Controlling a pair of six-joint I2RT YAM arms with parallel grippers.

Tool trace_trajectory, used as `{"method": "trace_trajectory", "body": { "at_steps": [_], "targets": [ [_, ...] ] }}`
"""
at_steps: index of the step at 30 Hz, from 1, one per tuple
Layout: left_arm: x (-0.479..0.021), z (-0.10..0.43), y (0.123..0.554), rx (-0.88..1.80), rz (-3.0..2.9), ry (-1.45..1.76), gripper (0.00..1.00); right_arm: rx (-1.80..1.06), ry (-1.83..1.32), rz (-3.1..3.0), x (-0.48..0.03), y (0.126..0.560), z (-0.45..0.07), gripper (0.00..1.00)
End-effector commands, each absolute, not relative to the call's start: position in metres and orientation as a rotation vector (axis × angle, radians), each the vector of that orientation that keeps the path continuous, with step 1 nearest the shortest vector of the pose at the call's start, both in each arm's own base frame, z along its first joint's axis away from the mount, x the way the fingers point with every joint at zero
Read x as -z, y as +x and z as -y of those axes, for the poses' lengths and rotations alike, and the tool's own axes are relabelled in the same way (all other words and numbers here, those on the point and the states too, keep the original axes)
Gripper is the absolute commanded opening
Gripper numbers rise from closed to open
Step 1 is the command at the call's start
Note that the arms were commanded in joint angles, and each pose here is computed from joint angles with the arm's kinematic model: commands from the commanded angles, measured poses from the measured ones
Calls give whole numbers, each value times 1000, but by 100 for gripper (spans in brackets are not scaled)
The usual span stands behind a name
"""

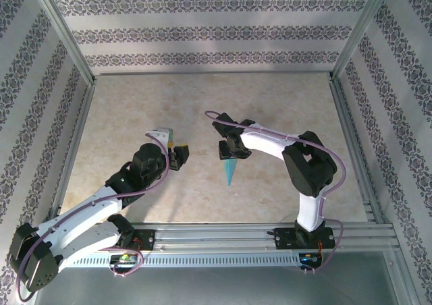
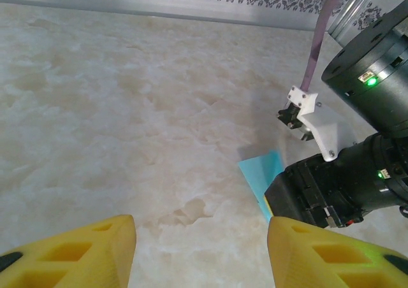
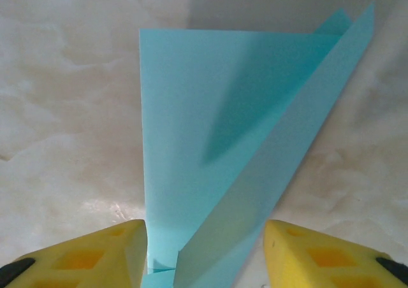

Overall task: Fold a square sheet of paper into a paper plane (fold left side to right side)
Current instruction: Turn over the paper plane at the center of the table.

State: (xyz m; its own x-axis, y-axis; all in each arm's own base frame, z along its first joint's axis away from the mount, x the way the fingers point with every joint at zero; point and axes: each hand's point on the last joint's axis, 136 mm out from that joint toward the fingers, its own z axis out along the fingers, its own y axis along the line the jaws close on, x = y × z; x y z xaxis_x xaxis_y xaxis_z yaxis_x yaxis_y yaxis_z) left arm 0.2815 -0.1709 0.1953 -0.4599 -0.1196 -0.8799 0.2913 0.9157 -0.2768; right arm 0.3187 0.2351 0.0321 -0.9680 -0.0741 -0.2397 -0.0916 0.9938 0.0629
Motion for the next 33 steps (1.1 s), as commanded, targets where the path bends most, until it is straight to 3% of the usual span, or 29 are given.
{"method": "trace_trajectory", "body": {
  "at_steps": [1,5,14,21,33],
  "targets": [
    [-190,162,282,421,-2005,131,57,-29,-116,-2910,-25,317,-229,46],
    [-190,161,282,415,-2006,130,57,-19,-114,-2900,-30,316,-226,35],
    [-194,158,284,402,-2000,116,58,-7,-117,-2828,-63,318,-217,0],
    [-201,153,287,389,-1993,65,60,-109,-107,-2739,-103,319,-214,0],
    [-204,151,291,458,-1981,-40,69,-893,40,-2525,-154,322,-233,0]
  ]
}}
